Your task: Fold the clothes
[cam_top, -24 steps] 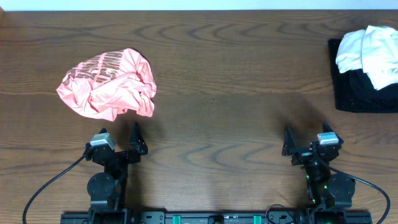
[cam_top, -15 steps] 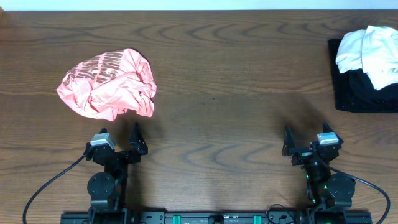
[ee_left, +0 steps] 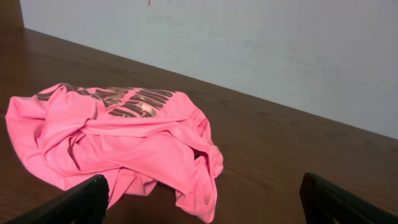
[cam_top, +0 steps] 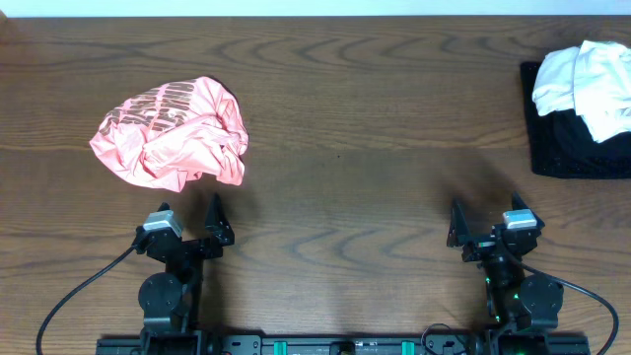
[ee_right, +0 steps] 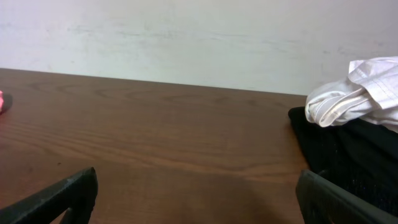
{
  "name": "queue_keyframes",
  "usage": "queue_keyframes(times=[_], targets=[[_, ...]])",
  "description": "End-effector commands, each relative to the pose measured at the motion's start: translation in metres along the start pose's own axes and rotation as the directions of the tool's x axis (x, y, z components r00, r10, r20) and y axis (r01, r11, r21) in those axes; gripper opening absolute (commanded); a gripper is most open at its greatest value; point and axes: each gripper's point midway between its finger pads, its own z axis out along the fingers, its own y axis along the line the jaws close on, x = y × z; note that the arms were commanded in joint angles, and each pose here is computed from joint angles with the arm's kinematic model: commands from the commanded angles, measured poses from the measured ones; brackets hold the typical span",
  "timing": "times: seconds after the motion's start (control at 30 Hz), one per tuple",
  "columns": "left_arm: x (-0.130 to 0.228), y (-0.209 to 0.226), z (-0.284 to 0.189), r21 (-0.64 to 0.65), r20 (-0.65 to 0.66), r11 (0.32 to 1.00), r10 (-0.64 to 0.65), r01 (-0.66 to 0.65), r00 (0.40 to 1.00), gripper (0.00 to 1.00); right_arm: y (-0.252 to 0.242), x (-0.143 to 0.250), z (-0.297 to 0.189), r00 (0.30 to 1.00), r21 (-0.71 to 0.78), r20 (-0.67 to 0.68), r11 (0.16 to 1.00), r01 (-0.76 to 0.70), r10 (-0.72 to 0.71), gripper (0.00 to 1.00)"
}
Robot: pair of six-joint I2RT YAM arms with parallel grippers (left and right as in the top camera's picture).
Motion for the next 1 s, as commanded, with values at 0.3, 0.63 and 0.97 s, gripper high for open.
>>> queue_keyframes(times=[0.3, 0.63, 0.97], targets=[[0.0166, 0.0085, 0.0011, -0.032, -0.052, 0.999, 0.016, -0.018, 0.998, 0.98, -0.0032, 0.0012, -0.0002, 1.000, 0.016, -0.001, 1.000, -0.012, 0.012, 0.99], [0.0166, 0.0085, 0.0011, -0.032, -0.052, 0.999, 0.016, -0.018, 0.998, 0.98, -0.0032, 0.0012, -0.0002, 1.000, 0.016, -0.001, 1.000, -0.012, 0.012, 0.99], [0.0169, 0.0086, 0.0011, -0.034, -0.052, 0.999, -0.019, 0.017, 0.998, 0.98, -0.0098, -0.0052, -0.0005, 1.000, 0.054, 0.025, 0.999, -0.009, 0.008, 0.99]])
